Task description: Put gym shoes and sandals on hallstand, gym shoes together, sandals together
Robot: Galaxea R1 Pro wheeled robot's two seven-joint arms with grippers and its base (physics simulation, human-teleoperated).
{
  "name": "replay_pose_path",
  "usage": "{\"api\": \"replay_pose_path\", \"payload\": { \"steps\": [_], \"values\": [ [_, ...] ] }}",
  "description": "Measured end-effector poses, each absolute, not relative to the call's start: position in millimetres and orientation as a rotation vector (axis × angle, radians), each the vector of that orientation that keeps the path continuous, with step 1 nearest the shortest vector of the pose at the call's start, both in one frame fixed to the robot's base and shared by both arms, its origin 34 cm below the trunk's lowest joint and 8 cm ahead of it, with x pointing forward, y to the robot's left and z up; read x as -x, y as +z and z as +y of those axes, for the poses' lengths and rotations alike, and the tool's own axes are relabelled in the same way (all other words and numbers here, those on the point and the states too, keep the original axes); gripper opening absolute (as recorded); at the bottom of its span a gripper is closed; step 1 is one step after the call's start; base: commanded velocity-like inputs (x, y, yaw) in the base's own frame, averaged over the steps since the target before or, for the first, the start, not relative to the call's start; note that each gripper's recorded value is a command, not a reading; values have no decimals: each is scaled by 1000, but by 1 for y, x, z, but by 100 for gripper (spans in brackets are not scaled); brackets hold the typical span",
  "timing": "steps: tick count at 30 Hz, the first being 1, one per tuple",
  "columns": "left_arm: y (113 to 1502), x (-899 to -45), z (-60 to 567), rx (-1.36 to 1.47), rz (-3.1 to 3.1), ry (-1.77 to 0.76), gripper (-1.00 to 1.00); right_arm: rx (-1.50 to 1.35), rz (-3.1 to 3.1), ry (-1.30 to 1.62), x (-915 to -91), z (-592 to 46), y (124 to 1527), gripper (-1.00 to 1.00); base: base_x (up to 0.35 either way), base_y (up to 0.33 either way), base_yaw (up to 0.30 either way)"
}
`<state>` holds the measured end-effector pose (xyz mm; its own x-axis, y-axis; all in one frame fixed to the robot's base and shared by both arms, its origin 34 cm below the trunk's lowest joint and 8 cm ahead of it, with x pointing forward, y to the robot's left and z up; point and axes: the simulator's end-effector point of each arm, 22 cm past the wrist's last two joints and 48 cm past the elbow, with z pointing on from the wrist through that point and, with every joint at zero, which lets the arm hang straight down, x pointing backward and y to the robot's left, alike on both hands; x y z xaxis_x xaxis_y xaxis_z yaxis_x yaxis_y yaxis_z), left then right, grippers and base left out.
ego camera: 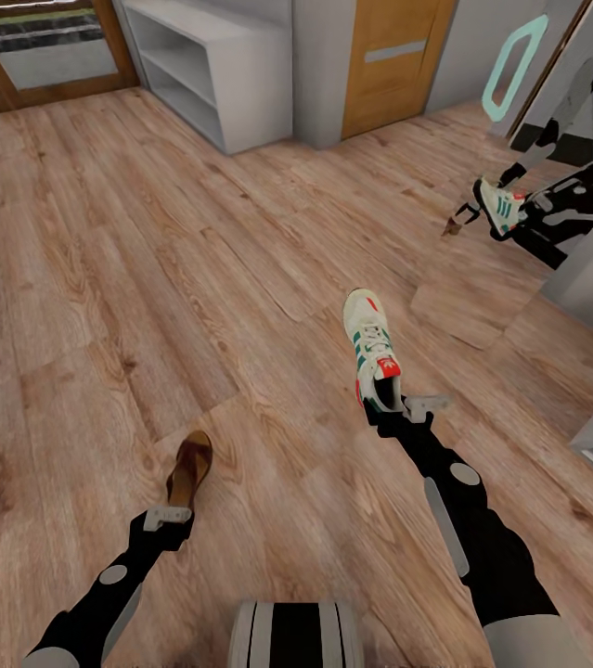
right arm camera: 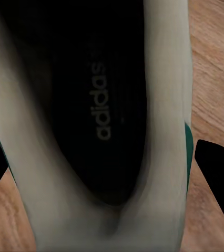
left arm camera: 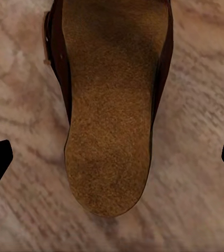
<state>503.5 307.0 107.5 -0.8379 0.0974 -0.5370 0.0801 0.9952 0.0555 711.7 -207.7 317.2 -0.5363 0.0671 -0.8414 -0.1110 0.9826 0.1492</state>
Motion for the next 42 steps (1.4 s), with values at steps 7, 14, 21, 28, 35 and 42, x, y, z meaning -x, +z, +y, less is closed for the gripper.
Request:
{"api": "replay_pose_path", "payload": {
  "steps": [7,14,21,28,35,42],
  "values": [
    [93,-489,306,-124,2604,37,100,27,2158,227,-705,-208,296,-100,0,0,0],
    [83,-480,308,-129,2627,39,100,24,2183,229,-700,-208,280,-100,0,0,0],
    [81,-477,310,-130,2632,42,100,23,2188,229,-699,-208,277,-100,0,0,0],
    [73,-468,312,-131,2651,45,100,21,2208,230,-694,-208,264,-100,0,0,0],
    [66,-461,311,-132,2668,43,100,19,2226,230,-690,-208,253,-100,0,0,0],
    [63,-455,312,-133,2677,44,100,19,2233,229,-688,-209,249,-100,0,0,0]
  ]
}}
